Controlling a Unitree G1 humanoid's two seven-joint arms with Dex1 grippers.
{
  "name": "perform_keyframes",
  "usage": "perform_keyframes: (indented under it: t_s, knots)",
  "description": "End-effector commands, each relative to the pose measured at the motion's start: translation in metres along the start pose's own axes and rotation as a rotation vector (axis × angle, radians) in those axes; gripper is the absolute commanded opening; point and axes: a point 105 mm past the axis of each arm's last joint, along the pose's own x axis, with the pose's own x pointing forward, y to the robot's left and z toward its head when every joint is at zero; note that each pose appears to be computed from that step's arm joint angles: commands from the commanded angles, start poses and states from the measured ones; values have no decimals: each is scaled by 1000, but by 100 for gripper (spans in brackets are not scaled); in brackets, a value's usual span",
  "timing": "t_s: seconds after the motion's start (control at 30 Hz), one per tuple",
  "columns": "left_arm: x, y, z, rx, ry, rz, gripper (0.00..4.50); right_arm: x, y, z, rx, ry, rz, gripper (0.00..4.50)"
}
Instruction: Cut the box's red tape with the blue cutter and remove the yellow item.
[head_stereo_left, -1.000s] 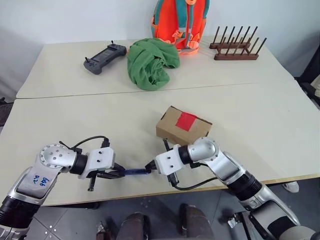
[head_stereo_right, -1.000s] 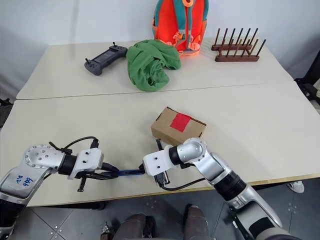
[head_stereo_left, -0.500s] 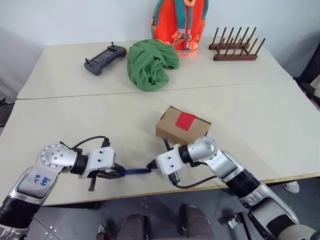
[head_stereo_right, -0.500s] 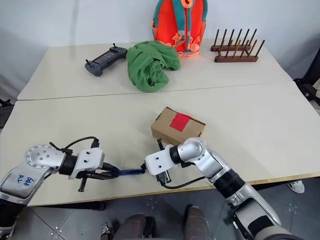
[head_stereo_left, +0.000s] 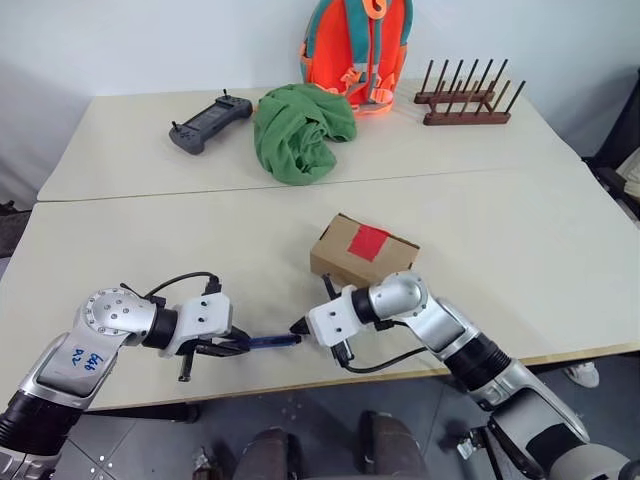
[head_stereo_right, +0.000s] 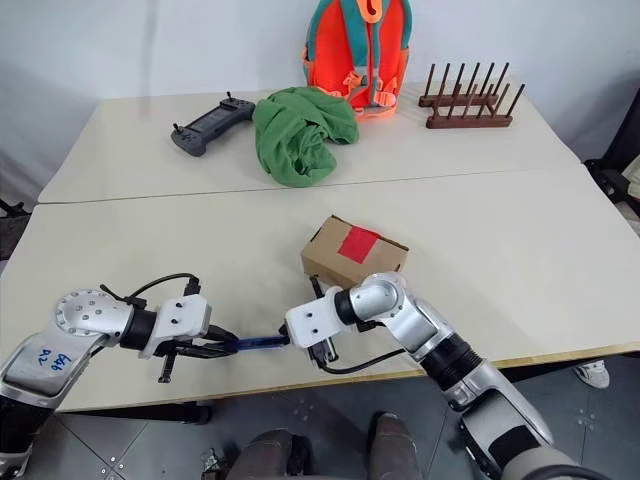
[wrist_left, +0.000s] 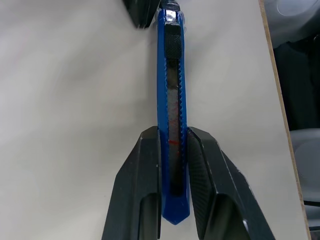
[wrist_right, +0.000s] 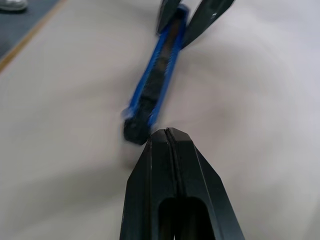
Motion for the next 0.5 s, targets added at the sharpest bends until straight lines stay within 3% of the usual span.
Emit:
perform_keyframes:
  t_s: [0.03, 0.5]
  knots:
    - [7, -4, -12, -40, 38, 5, 41, -7, -15, 19, -61, -33, -51, 1]
    - [9, 3, -14, -40, 37, 26, 41, -14, 2, 15, -13, -13, -7, 1]
